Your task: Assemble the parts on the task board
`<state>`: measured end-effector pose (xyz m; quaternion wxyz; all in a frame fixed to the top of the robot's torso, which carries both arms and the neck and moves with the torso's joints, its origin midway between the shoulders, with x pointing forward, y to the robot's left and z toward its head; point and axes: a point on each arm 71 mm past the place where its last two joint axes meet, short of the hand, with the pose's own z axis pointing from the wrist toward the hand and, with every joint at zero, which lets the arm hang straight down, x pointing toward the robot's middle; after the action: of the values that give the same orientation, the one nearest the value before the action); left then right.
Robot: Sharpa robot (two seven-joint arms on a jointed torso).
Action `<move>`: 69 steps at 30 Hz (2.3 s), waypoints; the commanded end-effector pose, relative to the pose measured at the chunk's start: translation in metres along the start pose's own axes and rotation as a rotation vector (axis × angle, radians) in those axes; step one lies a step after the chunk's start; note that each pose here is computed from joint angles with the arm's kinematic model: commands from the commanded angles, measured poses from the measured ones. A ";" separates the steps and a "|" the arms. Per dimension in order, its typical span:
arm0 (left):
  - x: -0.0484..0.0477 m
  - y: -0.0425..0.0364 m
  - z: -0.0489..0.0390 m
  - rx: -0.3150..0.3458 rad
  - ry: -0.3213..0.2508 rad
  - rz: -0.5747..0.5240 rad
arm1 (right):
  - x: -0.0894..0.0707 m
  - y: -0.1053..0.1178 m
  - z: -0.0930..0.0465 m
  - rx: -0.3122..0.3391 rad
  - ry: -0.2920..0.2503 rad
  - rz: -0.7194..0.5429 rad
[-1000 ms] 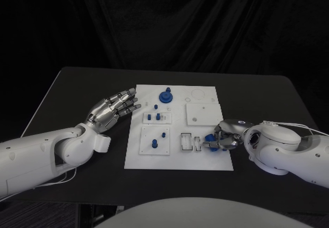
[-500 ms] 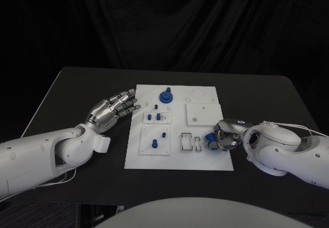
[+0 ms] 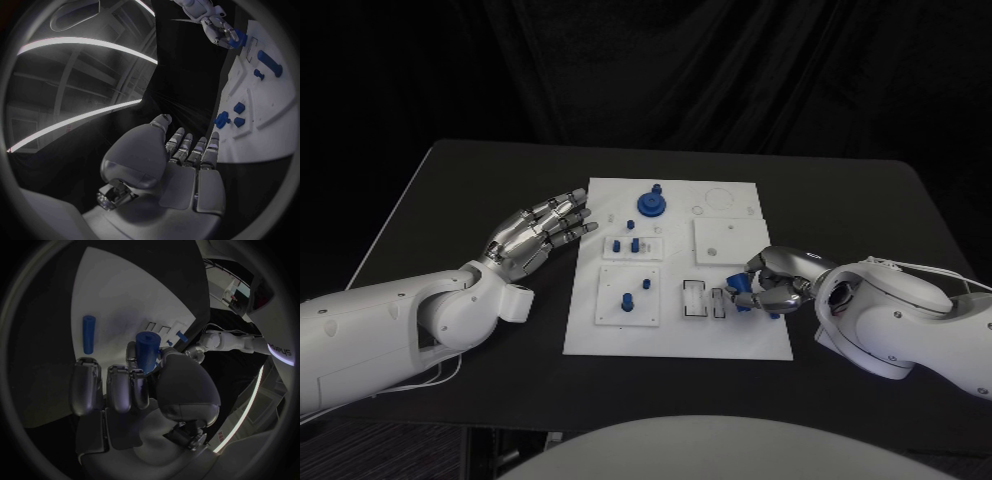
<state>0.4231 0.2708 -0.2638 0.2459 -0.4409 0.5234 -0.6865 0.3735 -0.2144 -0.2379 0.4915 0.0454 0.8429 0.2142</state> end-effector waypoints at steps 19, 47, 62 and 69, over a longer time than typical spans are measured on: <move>0.0026 0.0012 0.0026 0.027 0.014 -0.014 | 0.011 0.024 0.025 -0.042 0.102 0.120; 0.0020 0.0023 0.0023 0.021 0.014 -0.015 | 0.011 0.027 0.031 -0.063 0.083 0.080; 0.0013 0.0026 0.0016 0.019 0.012 -0.014 | 0.007 0.026 0.023 -0.124 0.040 0.097; -0.0001 0.0020 0.0000 0.019 0.007 -0.012 | 0.007 0.021 0.012 -0.136 0.040 0.099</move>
<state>0.4237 0.2706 -0.2671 0.2448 -0.4422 0.5244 -0.6853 0.3795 -0.1910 -0.2421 0.4572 0.0584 0.8412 0.2826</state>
